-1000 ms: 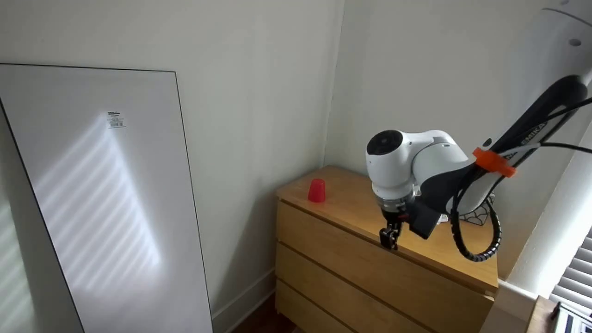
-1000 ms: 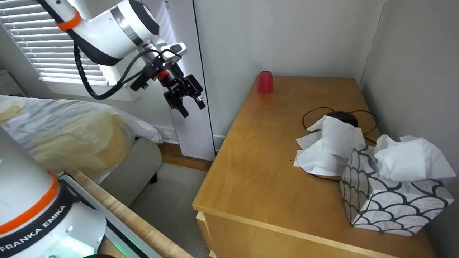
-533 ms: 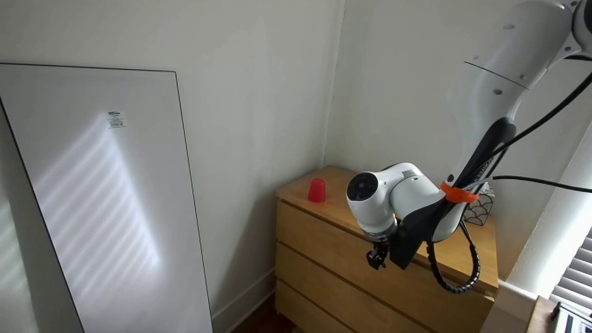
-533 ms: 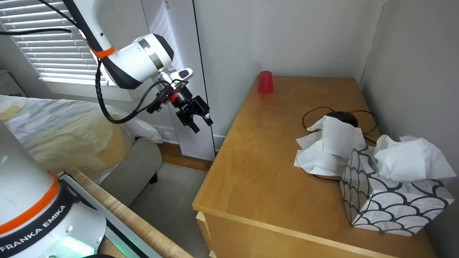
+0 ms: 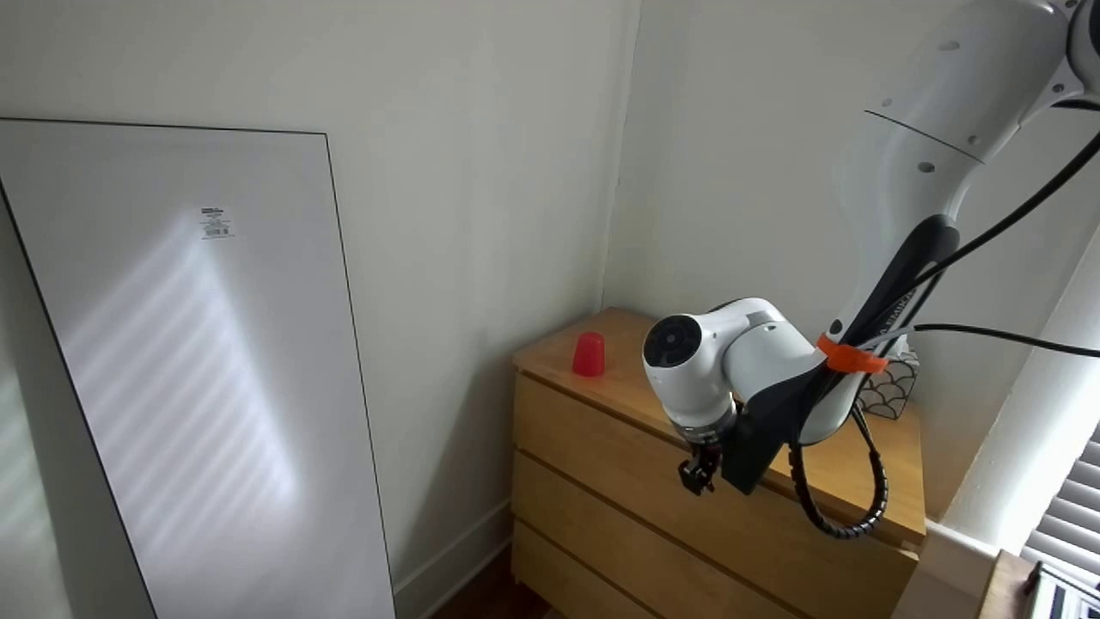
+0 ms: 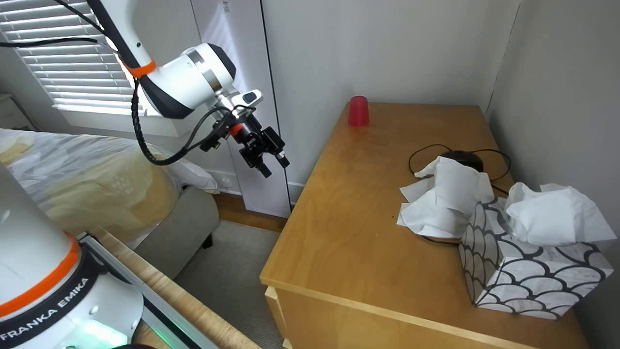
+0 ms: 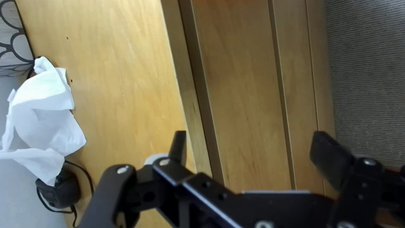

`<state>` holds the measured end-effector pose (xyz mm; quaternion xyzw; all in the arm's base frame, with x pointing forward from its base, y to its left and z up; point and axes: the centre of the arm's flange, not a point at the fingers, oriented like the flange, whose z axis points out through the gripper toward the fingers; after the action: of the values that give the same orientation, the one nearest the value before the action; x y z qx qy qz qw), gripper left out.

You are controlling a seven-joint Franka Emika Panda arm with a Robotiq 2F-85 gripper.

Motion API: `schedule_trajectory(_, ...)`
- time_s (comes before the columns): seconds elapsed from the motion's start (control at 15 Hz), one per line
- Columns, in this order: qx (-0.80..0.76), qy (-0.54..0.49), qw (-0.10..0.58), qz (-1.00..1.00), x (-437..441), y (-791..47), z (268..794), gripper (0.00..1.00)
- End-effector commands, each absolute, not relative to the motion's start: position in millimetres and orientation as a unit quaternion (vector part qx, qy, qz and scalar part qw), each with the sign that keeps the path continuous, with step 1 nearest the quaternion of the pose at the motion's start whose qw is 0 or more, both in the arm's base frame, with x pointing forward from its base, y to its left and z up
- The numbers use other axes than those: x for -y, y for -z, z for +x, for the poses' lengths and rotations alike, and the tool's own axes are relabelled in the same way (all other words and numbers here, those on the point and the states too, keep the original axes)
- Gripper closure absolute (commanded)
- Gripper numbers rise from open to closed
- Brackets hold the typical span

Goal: Open the top drawer fully

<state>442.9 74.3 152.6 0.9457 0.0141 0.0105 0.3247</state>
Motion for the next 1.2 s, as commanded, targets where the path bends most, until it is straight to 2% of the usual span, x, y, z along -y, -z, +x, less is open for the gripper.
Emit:
schedule_trajectory(0.0, -0.012, -0.006, 0.341, 0.94, -78.9, -133.3, 445.4, 0.0)
schedule_trajectory(0.67, -0.019, -0.021, 0.381, 0.924, -78.2, -64.6, 458.2, 0.0)
schedule_trajectory(1.13, -0.021, -0.054, 0.447, 0.892, -76.0, -29.3, 463.3, 0.0)
